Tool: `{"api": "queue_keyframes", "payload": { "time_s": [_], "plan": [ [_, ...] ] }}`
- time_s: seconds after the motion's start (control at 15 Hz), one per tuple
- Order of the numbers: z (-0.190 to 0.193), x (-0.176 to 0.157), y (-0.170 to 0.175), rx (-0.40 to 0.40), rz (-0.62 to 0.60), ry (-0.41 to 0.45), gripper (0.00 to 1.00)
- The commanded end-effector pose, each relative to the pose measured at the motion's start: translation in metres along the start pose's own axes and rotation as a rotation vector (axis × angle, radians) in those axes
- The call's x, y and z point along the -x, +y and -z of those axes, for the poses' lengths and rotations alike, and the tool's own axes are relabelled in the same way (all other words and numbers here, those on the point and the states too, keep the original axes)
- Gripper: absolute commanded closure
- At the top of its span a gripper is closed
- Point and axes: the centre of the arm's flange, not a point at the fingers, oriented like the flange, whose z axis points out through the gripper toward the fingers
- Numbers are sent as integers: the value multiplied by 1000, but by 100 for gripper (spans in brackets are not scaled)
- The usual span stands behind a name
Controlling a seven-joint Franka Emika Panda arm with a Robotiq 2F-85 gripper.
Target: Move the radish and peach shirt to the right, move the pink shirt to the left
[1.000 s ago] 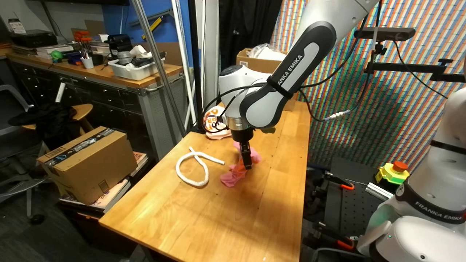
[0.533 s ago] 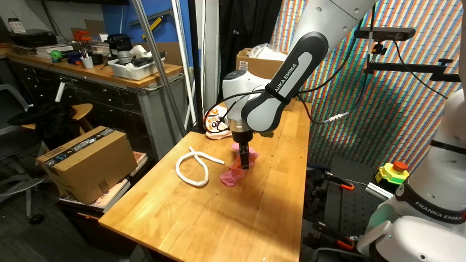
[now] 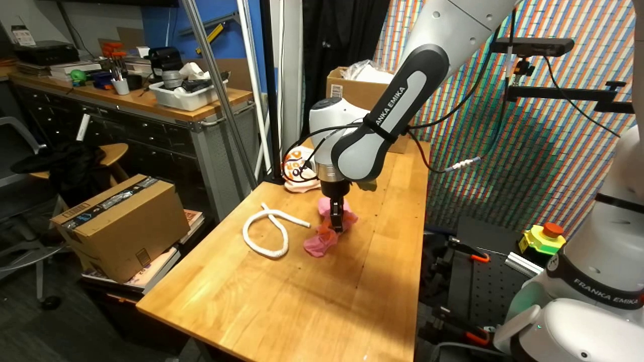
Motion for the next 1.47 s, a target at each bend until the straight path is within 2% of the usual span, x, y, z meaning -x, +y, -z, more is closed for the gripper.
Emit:
{"api": "queue_keyframes", "payload": {
  "time_s": [0.0, 0.13, 0.2, 0.67, 1.0, 1.4],
  "plan": [
    [25, 0, 4, -21, -11, 16, 84],
    [36, 1, 2, -54, -5, 16, 98],
    [39, 0, 0, -70, 0, 13, 100],
    [89, 8, -23, -174, 71, -24, 97],
    [118, 17, -50, -326, 167, -53, 97],
    [110, 25, -93, -552, 308, -136, 97]
  ]
}}
